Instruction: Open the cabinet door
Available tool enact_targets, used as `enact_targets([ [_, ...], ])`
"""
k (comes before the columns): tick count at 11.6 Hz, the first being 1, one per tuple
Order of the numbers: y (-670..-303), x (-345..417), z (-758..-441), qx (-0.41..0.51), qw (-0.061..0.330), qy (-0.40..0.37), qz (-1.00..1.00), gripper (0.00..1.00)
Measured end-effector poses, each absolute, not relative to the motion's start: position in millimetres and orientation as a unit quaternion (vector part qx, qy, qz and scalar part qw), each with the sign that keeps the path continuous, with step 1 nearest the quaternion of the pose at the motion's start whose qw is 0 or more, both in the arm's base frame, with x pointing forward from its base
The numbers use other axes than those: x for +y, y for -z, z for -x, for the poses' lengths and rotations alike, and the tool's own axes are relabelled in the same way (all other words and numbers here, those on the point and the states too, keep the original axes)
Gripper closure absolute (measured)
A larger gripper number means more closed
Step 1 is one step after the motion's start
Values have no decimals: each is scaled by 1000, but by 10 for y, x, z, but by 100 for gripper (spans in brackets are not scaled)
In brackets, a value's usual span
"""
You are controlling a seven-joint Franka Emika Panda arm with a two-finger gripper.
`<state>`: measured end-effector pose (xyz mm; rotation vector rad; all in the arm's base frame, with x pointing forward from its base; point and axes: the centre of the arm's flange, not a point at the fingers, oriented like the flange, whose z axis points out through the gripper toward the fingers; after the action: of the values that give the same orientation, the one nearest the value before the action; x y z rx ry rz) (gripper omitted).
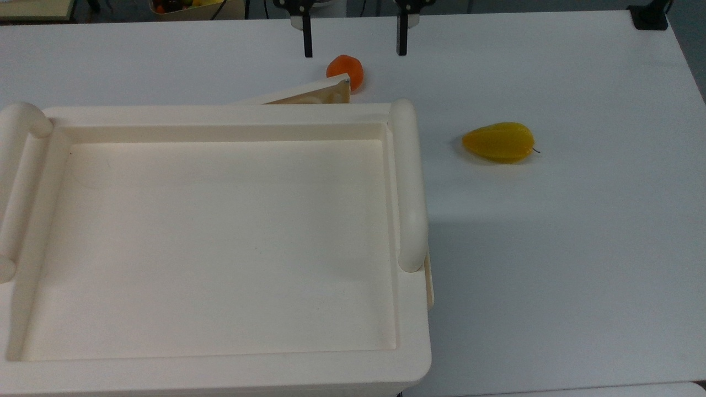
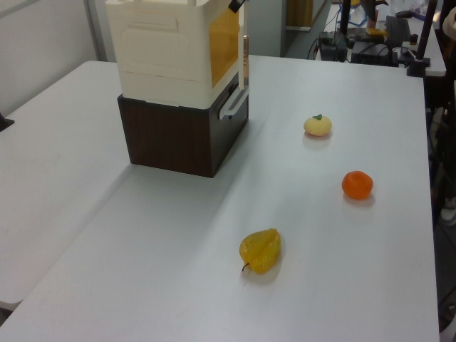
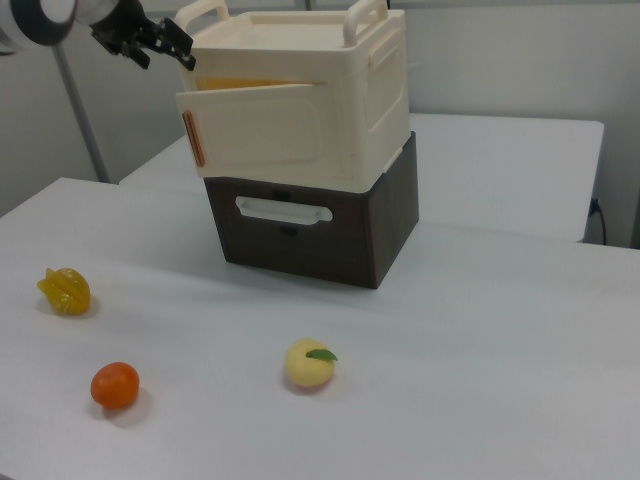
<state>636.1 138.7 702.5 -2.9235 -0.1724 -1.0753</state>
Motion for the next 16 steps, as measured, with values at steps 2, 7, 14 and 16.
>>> enact_targets([
  [2,-6768,1473,-6541,-60,9,348,935,0],
  [7,-6474,1481,-6641,-59,-1,311,949,0],
  [14,-6677,888,-6167,-44,-30,166,985,0],
  [16,-6719,595,-6038,-48,-38,128,990,0],
])
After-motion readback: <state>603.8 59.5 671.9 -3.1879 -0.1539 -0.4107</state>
